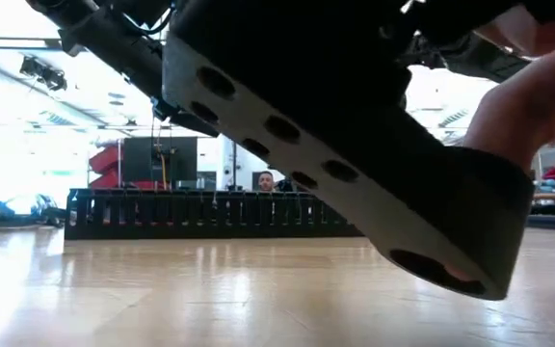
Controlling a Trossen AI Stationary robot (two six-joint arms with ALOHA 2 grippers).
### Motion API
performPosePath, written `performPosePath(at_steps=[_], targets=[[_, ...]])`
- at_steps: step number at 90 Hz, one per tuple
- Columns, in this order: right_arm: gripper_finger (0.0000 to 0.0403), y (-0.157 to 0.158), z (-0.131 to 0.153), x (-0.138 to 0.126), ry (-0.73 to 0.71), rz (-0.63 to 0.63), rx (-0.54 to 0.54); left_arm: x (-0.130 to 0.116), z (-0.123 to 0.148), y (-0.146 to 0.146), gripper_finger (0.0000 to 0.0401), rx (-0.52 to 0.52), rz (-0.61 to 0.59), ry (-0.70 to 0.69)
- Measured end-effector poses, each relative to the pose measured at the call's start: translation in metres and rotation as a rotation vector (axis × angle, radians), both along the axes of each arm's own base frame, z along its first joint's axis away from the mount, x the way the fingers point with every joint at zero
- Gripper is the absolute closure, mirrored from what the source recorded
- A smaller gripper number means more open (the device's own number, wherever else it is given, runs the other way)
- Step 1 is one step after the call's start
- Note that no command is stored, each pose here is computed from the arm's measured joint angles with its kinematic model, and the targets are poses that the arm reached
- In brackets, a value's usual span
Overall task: Ziptie cables
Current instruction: Close the black cable duct
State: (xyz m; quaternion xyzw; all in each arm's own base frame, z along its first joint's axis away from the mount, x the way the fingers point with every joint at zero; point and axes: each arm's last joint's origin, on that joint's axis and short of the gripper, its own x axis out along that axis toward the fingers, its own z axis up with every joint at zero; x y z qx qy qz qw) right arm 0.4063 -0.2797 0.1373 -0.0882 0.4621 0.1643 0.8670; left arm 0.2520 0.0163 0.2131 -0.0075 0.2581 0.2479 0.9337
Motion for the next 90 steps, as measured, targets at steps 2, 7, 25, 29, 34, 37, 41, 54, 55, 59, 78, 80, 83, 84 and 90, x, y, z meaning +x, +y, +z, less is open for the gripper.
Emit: performPosePath(at_steps=[2,7,25,29,34,37,41,54,55,59,78,80,83,84,90], targets=[[0.0150,0.000,0.000,0.000,0.001,0.001,0.000,0.000,0.000,0.000,0.0037,0.003,-0.002,0.001],[0.0150,0.001,0.000,0.000,0.004,0.002,0.002,0.000,0.000,0.000,0.0037,0.009,-0.005,0.005],[0.0156,0.005,0.000,0.002,0.015,0.012,0.014,0.000,0.001,0.000,0.0037,0.013,-0.008,-0.001],[0.0157,0.006,-0.001,0.001,0.019,0.013,0.018,0.001,0.002,0.000,0.0037,0.015,-0.009,-0.011],[0.0158,0.008,-0.001,0.001,0.028,0.020,0.026,0.002,0.003,0.000,0.0037,0.022,-0.013,-0.027],[0.0158,0.009,-0.001,0.000,0.031,0.030,0.033,0.002,0.004,0.000,0.0037,0.031,-0.018,-0.031],[0.0158,0.010,-0.001,-0.001,0.037,0.040,0.046,0.003,0.005,0.000,0.0037,0.036,-0.021,-0.035],[0.0160,0.016,0.001,-0.003,0.062,0.060,0.081,0.003,0.006,0.001,0.0037,0.068,-0.007,-0.045],[0.0160,0.017,0.001,-0.003,0.065,0.062,0.085,0.003,0.007,0.001,0.0037,0.071,-0.003,-0.046],[0.0160,0.019,0.002,-0.003,0.067,0.074,0.095,0.003,0.007,0.001,0.0037,0.076,0.006,-0.049],[0.0162,0.034,0.023,-0.003,0.066,0.112,0.107,0.003,0.018,0.002,0.0037,0.096,0.033,-0.075],[0.0162,0.036,0.027,-0.003,0.066,0.116,0.107,0.002,0.019,0.002,0.0037,0.102,0.036,-0.072],[0.0162,0.040,0.032,-0.003,0.061,0.127,0.108,0.002,0.022,0.002,0.0037,0.114,0.036,-0.077],[0.0162,0.041,0.034,-0.003,0.058,0.130,0.107,0.002,0.024,0.002,0.0037,0.117,0.035,-0.082],[0.0162,0.047,0.046,-0.002,0.042,0.144,0.096,-0.001,0.030,0.003,0.0037,0.133,0.032,-0.096]])
